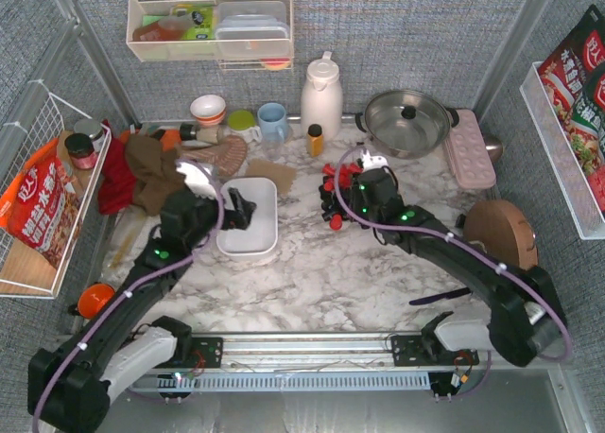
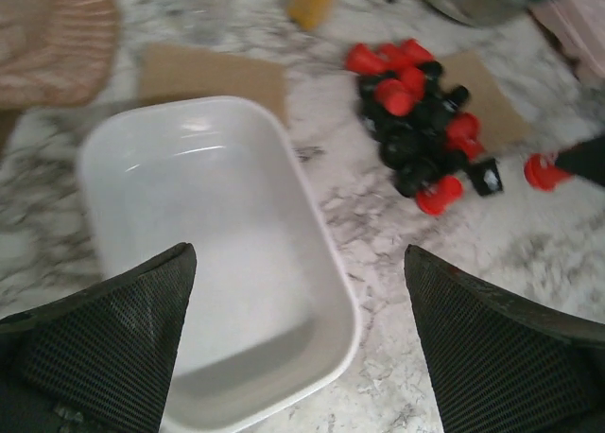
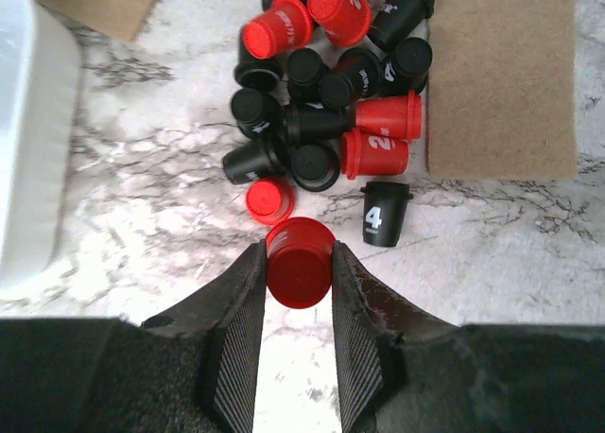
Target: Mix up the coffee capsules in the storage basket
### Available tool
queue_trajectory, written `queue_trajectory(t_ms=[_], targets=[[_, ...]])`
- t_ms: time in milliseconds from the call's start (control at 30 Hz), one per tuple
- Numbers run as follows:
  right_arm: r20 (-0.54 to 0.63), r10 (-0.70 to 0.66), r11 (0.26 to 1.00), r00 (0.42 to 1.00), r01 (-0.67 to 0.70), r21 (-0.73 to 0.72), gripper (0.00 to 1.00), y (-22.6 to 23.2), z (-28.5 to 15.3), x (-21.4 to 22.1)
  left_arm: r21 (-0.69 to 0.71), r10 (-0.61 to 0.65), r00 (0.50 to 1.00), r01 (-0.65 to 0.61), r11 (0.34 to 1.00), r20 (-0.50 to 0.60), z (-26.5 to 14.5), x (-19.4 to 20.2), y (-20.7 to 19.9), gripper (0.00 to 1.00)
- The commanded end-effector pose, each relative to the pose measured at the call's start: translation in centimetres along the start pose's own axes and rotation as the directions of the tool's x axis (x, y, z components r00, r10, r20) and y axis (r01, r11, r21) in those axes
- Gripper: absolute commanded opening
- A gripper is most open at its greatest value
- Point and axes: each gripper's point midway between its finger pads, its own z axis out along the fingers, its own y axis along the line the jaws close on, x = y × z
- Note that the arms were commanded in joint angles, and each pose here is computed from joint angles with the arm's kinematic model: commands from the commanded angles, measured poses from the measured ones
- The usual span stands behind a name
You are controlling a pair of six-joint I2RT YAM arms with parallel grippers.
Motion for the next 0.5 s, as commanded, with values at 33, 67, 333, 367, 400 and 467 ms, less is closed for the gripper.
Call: queue_trajectory(t_ms=[33, 67, 333, 367, 400, 467], targets=[[0.03, 0.073, 0.992, 0.997, -0.069, -0.103, 0.17, 1.2, -4.3, -1.9, 0.199, 0.194, 0.945, -0.249, 0.948, 0.262, 0.8, -1.8, -6.6, 0.99], [0.042, 0.087, 0.987, 0.995, -0.081, -0.136, 0.17, 1.6, -5.2, -2.4, 0.248, 0.239, 0.926, -0.316, 0.916, 0.293, 0.8, -1.3, -8.0, 0.99], [0.107, 0.215, 0.923, 0.971, -0.167, -0.345, 0.17, 4.3, -10.8, -5.5, 0.385, 0.425, 0.746, -0.642, 0.664, 0.512, 0.6, 2.2, -15.9, 0.99], [0.111, 0.23, 0.914, 0.967, -0.176, -0.367, 0.17, 4.6, -11.2, -5.8, 0.388, 0.434, 0.73, -0.663, 0.641, 0.528, 0.7, 2.5, -16.6, 0.99], [0.115, 0.244, 0.904, 0.963, -0.183, -0.385, 0.17, 4.9, -11.5, -6.0, 0.389, 0.437, 0.714, -0.68, 0.622, 0.547, 0.8, 2.7, -17.2, 0.99], [0.111, 0.27, 0.886, 0.957, -0.201, -0.417, 0.17, 5.4, -12.0, -6.3, 0.4, 0.449, 0.692, -0.706, 0.584, 0.565, 1.4, 3.7, -18.4, 1.0]])
